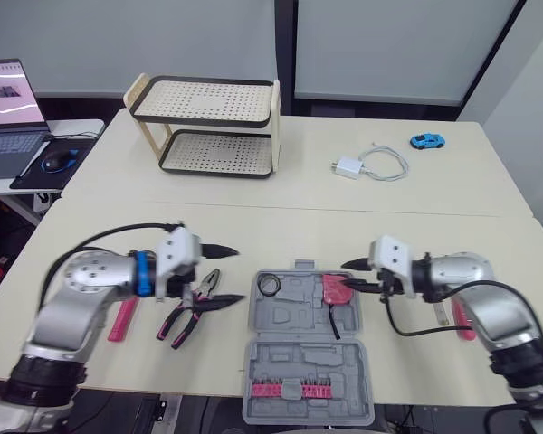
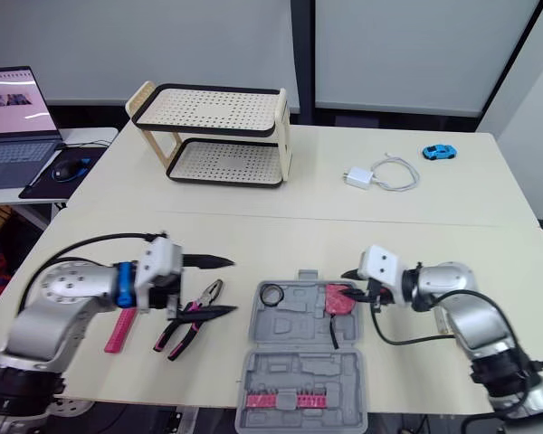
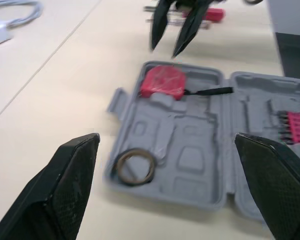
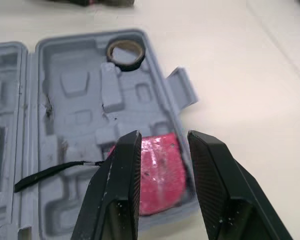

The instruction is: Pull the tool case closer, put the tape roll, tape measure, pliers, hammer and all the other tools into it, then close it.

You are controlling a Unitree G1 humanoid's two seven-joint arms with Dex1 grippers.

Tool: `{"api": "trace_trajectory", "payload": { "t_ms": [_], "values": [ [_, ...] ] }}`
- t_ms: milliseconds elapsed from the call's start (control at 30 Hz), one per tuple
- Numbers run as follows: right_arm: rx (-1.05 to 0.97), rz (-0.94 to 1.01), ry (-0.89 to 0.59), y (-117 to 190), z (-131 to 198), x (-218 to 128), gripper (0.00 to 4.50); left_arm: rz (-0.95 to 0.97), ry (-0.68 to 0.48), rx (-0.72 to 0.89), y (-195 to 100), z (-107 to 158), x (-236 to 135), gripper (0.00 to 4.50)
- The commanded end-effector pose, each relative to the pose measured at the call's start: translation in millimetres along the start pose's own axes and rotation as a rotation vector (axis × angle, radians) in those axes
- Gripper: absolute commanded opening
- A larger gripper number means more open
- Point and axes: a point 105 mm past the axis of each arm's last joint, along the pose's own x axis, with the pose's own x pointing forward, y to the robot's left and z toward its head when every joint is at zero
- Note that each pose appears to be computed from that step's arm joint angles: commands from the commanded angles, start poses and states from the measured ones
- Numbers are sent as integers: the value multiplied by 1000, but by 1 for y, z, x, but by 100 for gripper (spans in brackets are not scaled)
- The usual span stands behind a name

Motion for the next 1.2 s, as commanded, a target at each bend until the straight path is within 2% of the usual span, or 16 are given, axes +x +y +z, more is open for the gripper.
{"api": "trace_trajectory", "payload": {
  "t_ms": [33, 100, 200, 300, 367, 567, 667, 733, 767, 933, 1067, 1200],
  "values": [
    [11, -97, 29, -1, 4, -43, 148, 252, 29, -86, 30, -17, -52, 450],
    [23, -131, 63, 0, 0, -60, 148, 333, 50, -124, 36, -27, -71, 450],
    [54, -214, 194, 2, -24, -98, 148, 465, 125, -207, 38, -55, -113, 450],
    [94, -310, 322, 12, -53, -143, 148, 555, 235, -316, 22, -89, -155, 450],
    [158, -323, 375, 25, -64, -164, 196, 548, 286, -378, 7, -102, -170, 450],
    [261, -339, 450, 50, -74, -194, 297, 519, 344, -464, -14, -108, -172, 450],
    [287, -348, 463, 56, -77, -198, 361, 528, 349, -476, -17, -100, -165, 450],
    [293, -351, 471, 58, -79, -200, 430, 527, 355, -481, -19, -93, -159, 450],
    [293, -353, 476, 59, -80, -201, 447, 527, 356, -480, -20, -89, -155, 450],
    [246, -344, 430, 49, -72, -191, 447, 516, 339, -463, -19, -58, -132, 450],
    [137, -251, 305, 38, -39, -158, 447, 507, 267, -476, -19, -33, -104, 450],
    [61, -126, 152, 34, 0, -120, 447, 504, 236, -500, -26, -25, -90, 450]
  ]
}}
